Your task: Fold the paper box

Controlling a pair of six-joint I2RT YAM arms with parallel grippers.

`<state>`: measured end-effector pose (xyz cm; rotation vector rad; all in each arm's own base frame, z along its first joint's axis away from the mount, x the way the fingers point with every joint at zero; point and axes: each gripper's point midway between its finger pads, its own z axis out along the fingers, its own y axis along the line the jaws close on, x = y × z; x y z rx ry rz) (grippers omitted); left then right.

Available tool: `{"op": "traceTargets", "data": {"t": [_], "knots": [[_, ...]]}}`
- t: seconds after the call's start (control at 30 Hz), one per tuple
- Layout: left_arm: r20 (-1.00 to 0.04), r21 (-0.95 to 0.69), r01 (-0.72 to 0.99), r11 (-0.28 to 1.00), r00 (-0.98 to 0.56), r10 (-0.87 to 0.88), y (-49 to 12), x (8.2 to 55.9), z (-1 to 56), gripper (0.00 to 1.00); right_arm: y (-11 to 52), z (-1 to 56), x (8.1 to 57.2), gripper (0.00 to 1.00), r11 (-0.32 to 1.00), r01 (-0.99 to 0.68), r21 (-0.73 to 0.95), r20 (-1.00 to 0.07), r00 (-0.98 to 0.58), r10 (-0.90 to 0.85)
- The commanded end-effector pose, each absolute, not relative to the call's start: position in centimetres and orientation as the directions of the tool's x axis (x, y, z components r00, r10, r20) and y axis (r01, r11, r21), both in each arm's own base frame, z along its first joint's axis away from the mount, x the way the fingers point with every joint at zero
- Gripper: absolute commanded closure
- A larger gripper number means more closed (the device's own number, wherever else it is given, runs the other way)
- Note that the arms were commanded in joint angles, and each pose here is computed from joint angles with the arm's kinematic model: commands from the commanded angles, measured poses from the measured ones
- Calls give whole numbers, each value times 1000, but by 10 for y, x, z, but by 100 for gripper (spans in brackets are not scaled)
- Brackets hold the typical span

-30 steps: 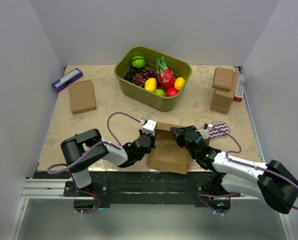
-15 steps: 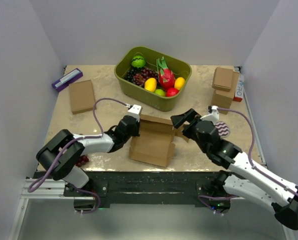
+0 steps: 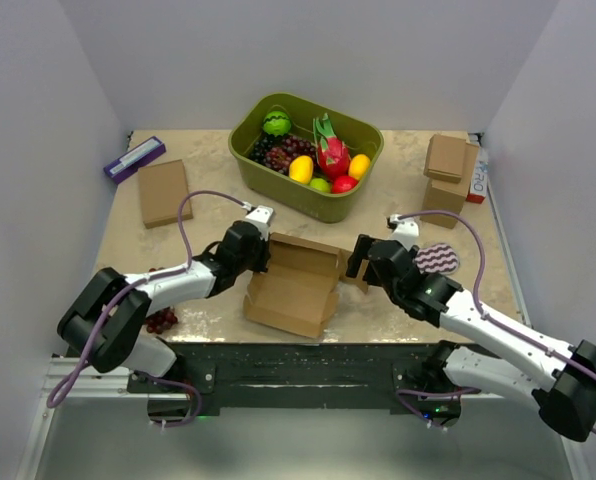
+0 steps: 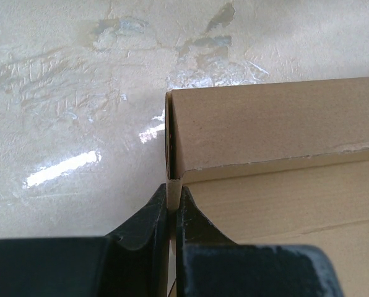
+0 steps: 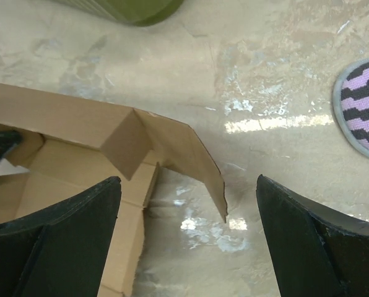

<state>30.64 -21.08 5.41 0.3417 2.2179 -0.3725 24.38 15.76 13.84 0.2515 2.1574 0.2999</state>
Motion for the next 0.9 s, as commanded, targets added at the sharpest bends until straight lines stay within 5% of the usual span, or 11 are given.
{"op": "traceTargets", "data": {"t": [0.0, 0.17, 0.27, 0.37, 0.47, 0.87], "knots": [[-792, -162, 395, 904, -598, 119, -215, 307, 68, 100, 156, 122, 244, 8, 964, 51, 262, -781, -576, 242], [-803, -164, 393, 905, -586, 109, -213, 306, 73, 100, 162, 96, 242, 15, 969, 45, 241, -755, -619, 217], [-807, -167, 395, 903, -581, 106, -213, 305, 74, 100, 163, 87, 242, 34, 970, 42, 237, -748, -629, 210], [-814, -157, 377, 913, -573, 97, -209, 307, 74, 100, 164, 85, 241, 76, 971, 30, 238, -748, -632, 203], [-828, -140, 326, 935, -557, 71, -200, 313, 75, 100, 163, 86, 241, 96, 972, 33, 233, -749, -632, 201], [-862, -90, 90, 992, -506, -33, -169, 334, 71, 100, 167, 95, 237, 100, 961, 18, 276, -745, -628, 226]]}}
